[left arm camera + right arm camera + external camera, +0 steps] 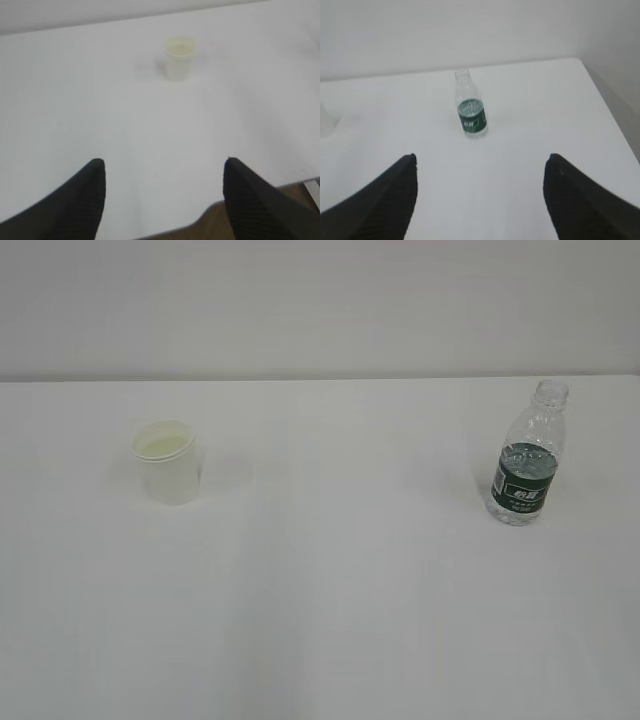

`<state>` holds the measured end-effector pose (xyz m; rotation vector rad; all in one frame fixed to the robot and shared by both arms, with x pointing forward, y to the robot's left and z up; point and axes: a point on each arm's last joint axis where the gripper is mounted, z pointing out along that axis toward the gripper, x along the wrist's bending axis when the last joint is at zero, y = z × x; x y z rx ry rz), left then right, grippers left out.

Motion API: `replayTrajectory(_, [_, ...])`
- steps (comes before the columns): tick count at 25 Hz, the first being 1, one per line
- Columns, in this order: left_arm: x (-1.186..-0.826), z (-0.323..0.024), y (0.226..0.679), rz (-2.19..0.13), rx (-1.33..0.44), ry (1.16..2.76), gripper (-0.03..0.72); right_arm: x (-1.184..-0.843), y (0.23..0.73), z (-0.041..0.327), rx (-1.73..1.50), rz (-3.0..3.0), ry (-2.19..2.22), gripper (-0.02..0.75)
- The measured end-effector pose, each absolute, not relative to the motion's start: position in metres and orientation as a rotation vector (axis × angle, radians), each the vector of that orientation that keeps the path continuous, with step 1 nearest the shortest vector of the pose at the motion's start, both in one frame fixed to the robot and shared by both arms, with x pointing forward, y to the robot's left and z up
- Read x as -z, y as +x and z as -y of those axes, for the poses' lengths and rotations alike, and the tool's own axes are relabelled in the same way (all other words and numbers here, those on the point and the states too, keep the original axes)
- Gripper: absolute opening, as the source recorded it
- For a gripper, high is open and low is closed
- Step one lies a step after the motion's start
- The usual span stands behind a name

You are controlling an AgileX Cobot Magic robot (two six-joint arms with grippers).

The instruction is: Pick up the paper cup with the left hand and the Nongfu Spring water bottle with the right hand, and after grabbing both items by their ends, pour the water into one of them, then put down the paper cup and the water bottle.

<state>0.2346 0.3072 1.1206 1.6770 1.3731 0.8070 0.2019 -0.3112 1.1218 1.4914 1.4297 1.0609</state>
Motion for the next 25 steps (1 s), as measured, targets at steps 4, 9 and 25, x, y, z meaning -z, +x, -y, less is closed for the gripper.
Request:
replayTrajectory(4, [-1.117, -0.307, 0.221, -1.389, -0.733, 1.719, 0.525, -1.120, 0.186, 0.311, -1.038, -1.489, 1.506, 0.587])
replayTrajectory(9, [-1.114, -0.313, 0.197, -1.320, -0.778, 1.640, 0.524, -1.116, 0.172, 0.312, -1.079, -1.458, 1.467, 0.587])
replayTrajectory(25, [-1.067, -0.308, 0.211, -1.398, -0.700, 1.740, 0.479, -1.089, 0.193, 0.311, -0.979, -1.541, 1.543, 0.587])
